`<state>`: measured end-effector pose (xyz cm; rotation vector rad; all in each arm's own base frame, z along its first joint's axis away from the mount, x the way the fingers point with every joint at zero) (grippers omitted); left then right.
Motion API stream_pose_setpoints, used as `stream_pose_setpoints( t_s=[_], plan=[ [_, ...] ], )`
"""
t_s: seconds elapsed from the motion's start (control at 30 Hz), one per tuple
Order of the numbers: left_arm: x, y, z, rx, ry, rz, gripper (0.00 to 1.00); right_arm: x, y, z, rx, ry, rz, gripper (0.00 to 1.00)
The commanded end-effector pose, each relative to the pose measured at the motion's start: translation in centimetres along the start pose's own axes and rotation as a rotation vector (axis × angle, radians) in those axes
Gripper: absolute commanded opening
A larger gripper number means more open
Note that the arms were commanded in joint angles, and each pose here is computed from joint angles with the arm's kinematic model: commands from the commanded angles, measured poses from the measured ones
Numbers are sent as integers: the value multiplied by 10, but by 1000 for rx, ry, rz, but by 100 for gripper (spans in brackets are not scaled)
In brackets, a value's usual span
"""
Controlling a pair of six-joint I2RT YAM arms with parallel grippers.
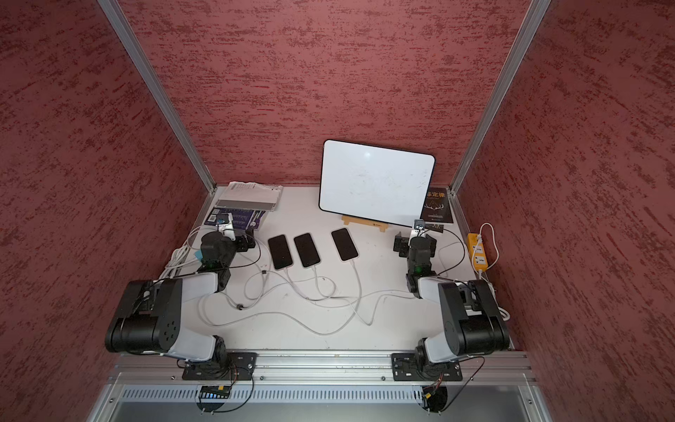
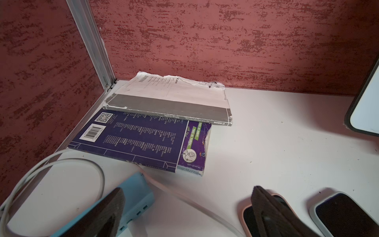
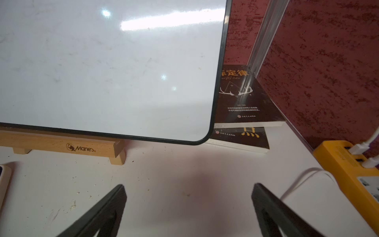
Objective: Plug the charging cable into the phone
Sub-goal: Reset both arms
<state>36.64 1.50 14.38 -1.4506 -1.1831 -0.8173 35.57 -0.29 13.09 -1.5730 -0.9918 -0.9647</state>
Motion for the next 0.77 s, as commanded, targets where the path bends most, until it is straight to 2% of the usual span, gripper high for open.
stream_pose_setpoints(
  t_s=[0.0, 0.73],
  plan=[
    [-10, -1, -8, -14, -1, 28, 100, 10, 2, -1, 5, 5, -38, 99],
    [-8, -1, -8, -18, -4, 30, 100, 11, 3, -1, 8, 5, -36, 99]
  ],
)
Point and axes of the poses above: each gripper's point midway between its finger pads, its own y axis out along the fingers, its own z axis along the line the jaws close on, x = y × z, the point moved 5 cm from there along -y, back along the fingers, and after that the axes turned 10 degrees about -y, right-handed, at the moved point
